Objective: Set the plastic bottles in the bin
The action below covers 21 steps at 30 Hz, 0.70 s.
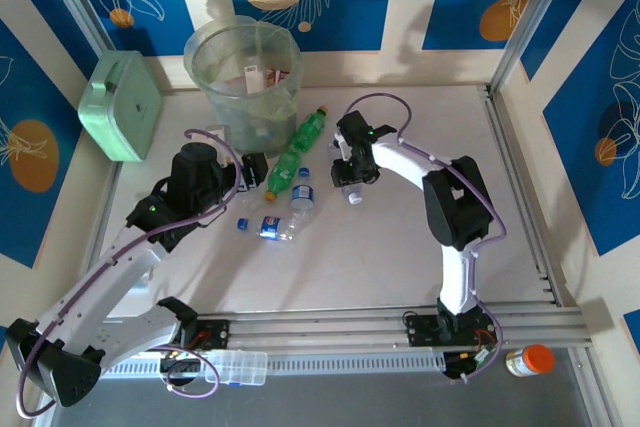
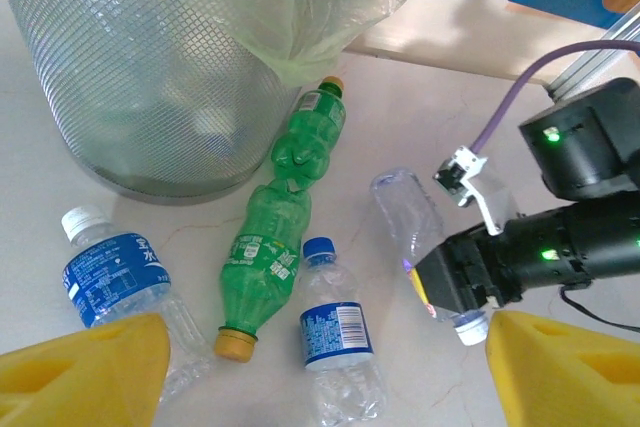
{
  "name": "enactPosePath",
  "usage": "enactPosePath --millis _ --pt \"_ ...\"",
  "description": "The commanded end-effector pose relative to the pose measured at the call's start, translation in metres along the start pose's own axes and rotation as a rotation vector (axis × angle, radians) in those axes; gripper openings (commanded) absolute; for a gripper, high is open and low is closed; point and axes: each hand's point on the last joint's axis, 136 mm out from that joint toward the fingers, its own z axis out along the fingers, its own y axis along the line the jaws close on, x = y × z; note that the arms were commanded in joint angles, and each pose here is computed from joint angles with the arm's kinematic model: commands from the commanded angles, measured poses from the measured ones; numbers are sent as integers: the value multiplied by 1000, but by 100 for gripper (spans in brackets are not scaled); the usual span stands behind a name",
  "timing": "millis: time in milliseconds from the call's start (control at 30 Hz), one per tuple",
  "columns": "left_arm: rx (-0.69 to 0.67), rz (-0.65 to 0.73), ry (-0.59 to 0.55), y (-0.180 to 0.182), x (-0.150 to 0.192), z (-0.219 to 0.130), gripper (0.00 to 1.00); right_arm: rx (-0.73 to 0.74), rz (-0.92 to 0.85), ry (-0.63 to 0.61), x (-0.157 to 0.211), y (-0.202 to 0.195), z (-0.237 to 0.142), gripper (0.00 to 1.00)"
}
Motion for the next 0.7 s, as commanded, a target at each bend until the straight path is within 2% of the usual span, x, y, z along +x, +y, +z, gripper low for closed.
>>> enactPosePath --millis 0,200,467,667 --pt "-5 6 -20 1 -1 2 84 5 55 -40 7 -2 -13 34" --pt "-17 12 -14 3 1 6 84 -3 86 -106 24 -3 -29 30" --pt "-22 19 2 4 6 11 84 -74 107 -275 25 9 -71 26" --pt "84 12 37 -14 15 15 92 -147 42 -362 31 38 -106 26"
